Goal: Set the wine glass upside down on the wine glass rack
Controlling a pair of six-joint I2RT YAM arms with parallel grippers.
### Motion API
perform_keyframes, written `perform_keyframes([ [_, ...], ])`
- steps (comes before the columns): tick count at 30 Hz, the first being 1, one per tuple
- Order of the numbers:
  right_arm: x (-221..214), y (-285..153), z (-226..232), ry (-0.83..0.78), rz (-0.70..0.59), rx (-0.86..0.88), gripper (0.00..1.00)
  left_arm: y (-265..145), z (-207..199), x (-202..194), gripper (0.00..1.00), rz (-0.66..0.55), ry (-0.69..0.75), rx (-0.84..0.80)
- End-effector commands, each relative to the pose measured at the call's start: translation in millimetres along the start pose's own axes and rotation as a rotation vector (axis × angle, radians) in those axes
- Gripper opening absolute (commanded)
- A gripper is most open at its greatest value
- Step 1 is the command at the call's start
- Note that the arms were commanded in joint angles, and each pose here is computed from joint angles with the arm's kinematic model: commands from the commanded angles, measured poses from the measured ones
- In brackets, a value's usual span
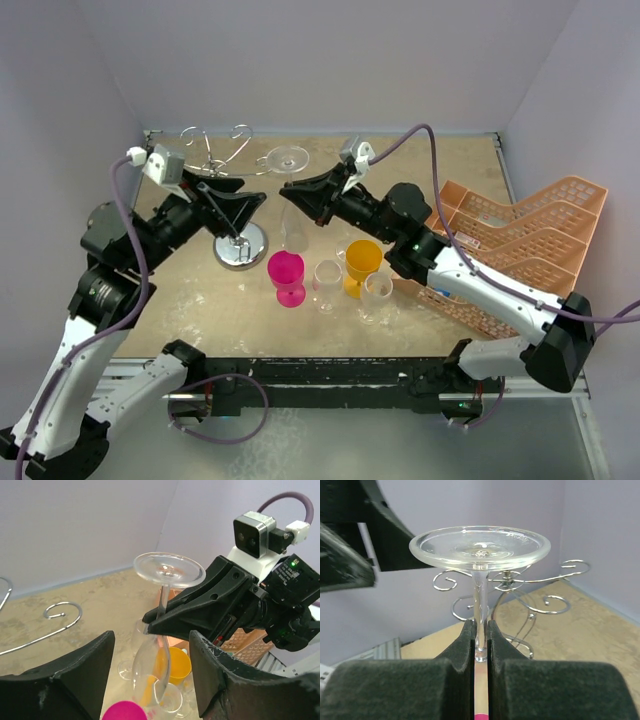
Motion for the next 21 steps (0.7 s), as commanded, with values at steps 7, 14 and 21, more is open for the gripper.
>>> perform_keyframes([
  [7, 15.1, 10.5, -21.8, -0.173, -0.151, -0.112, 0.00, -57.2, 15.4, 36.4, 0.59, -0.145, 0.048, 0.341],
  [14, -2.8, 34.1, -33.5, -0.193, -0.144, -0.093, 0.00, -80.9, 26.9, 40.8, 0.59, -0.211, 0.030, 0.509],
  [21, -11.6, 33.0, -51.5, -0.170, -0.186, -0.220, 0.00, -85.6, 25.6, 42.4, 0.59, -0.208, 0.027, 0.516],
])
Point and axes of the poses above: each gripper's point midway between its finger pads, its own y axis out along the fingers, its own z axis along the line the jaws close on, x = y × z, the point moved 7 cm from there along -y, back along the fingers, and after that the axes turned 7 degrees about y, right-handed, at the moved point
